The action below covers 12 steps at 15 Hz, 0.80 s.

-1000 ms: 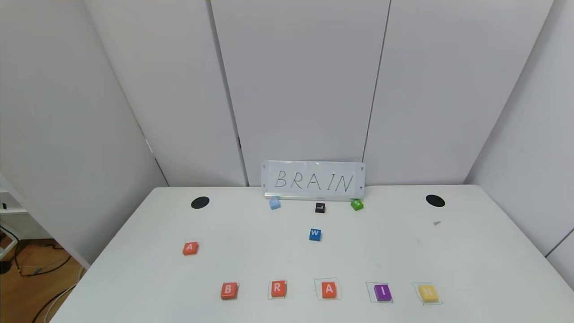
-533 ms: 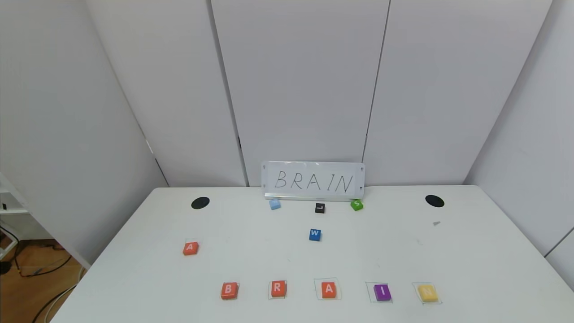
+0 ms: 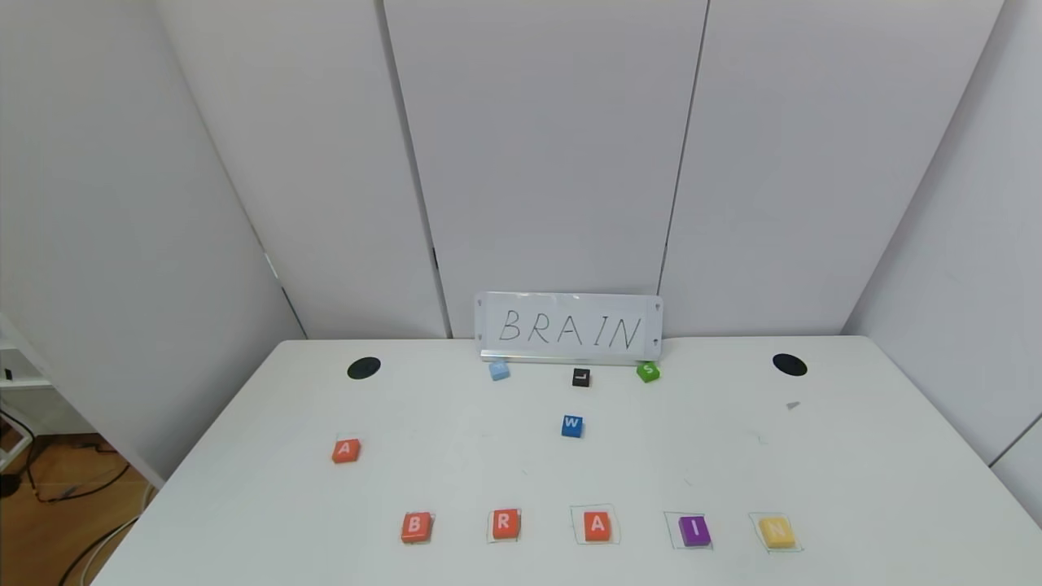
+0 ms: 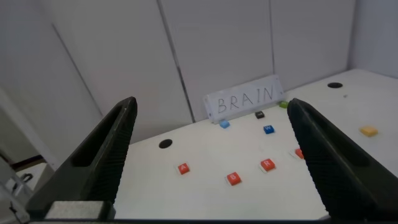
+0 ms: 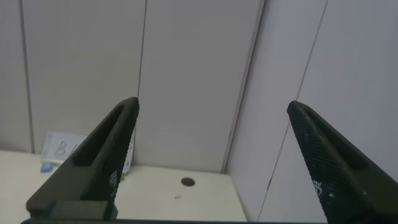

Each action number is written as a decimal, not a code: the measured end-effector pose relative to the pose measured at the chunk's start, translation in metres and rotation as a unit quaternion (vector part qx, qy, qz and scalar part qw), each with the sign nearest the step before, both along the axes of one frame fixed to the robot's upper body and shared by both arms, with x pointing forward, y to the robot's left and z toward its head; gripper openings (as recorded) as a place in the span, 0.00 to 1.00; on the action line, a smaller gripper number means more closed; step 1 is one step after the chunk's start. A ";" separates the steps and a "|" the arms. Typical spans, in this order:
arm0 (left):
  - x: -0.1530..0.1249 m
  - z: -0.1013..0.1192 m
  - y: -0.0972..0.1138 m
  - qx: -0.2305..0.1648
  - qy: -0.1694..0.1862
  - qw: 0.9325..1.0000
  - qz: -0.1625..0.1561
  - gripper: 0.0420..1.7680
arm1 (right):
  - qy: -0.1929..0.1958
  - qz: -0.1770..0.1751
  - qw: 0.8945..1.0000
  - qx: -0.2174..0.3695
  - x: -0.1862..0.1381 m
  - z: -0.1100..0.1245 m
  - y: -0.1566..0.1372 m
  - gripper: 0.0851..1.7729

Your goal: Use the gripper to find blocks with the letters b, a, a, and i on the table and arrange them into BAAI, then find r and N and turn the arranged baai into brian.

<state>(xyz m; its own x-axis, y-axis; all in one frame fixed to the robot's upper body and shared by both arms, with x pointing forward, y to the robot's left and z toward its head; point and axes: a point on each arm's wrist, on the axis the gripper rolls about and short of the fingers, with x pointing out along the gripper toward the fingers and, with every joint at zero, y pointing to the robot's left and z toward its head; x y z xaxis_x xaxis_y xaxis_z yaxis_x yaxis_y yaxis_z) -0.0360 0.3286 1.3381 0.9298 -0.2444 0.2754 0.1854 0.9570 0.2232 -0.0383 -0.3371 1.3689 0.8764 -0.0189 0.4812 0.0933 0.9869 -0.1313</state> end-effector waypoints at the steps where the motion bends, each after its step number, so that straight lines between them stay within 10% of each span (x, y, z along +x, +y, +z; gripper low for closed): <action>1: -0.002 -0.003 0.001 -0.013 -0.027 0.999 0.031 0.97 | -0.061 -0.009 0.998 -0.007 -0.006 -0.003 0.000 0.96; 5: 0.001 -0.003 0.004 -0.068 -0.142 0.985 0.068 0.97 | -0.120 -0.048 0.991 -0.027 0.017 -0.034 -0.001 0.96; 8: 0.030 -0.021 0.005 -0.088 -0.186 0.974 0.094 0.97 | -0.081 -0.069 0.994 -0.021 0.057 -0.076 -0.002 0.96; 12: 0.080 -0.081 0.006 -0.091 -0.121 0.981 0.118 0.97 | 0.049 -0.055 0.997 0.004 0.096 -0.140 -0.002 0.96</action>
<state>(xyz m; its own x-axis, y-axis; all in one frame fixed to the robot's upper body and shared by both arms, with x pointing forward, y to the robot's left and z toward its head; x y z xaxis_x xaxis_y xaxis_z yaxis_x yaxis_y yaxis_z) 0.0435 0.3346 1.2568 0.8566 0.0426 0.5142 -0.0829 0.9950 0.0557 0.0582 -0.3392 1.2288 0.9120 -0.1217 0.3918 0.1885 0.9726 -0.1365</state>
